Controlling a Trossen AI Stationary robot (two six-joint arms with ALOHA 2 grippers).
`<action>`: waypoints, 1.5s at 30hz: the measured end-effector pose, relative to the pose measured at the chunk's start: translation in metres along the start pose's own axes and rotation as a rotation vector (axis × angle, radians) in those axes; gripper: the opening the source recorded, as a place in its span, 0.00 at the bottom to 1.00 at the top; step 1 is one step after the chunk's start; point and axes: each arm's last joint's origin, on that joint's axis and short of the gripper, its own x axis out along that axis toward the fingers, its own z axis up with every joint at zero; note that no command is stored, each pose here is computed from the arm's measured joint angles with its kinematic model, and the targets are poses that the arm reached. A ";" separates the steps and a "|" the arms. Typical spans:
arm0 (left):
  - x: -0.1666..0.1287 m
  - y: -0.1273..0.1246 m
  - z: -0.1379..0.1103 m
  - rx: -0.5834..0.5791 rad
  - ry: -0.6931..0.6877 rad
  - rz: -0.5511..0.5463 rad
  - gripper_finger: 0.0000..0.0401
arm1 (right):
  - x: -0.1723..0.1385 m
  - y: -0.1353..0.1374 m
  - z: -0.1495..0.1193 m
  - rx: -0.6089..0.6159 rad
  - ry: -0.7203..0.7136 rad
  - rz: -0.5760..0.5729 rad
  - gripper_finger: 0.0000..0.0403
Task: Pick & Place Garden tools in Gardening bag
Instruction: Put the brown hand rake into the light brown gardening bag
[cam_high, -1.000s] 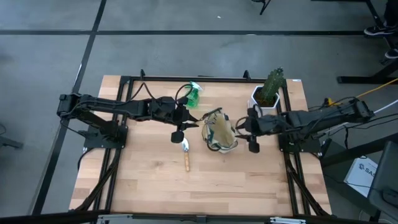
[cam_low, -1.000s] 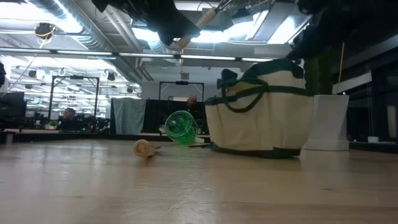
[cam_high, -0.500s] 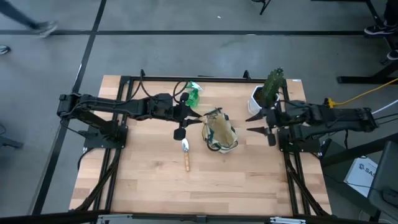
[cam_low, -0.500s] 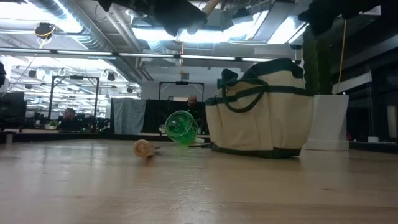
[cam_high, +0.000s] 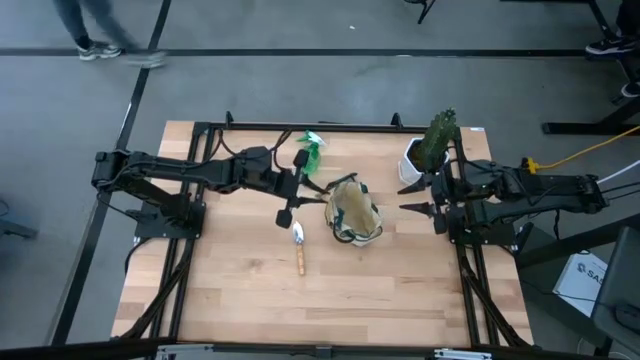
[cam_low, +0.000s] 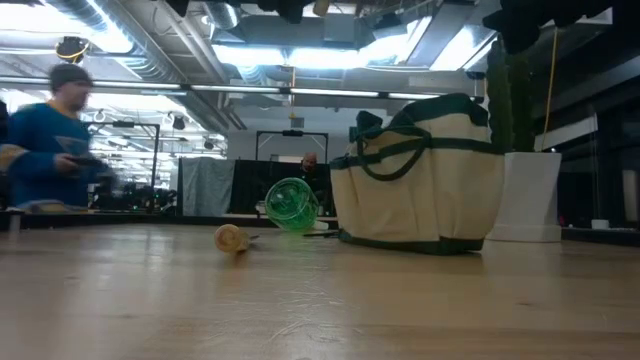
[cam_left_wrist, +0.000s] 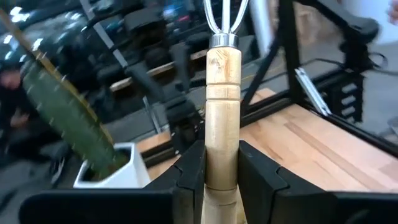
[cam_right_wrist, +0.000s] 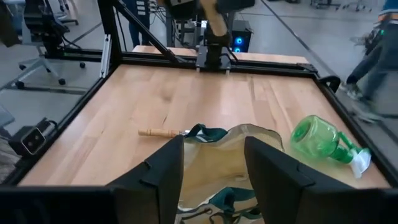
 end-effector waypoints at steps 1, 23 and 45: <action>0.000 0.000 0.000 0.027 -0.004 -0.007 0.17 | 0.000 0.000 0.000 0.014 -0.001 0.000 0.43; 0.042 0.011 -0.041 0.156 -0.166 -0.131 0.17 | 0.000 0.000 -0.001 0.023 0.007 -0.001 0.43; 0.055 0.040 -0.091 0.340 0.041 0.156 0.17 | 0.000 0.000 -0.001 0.023 0.006 -0.002 0.43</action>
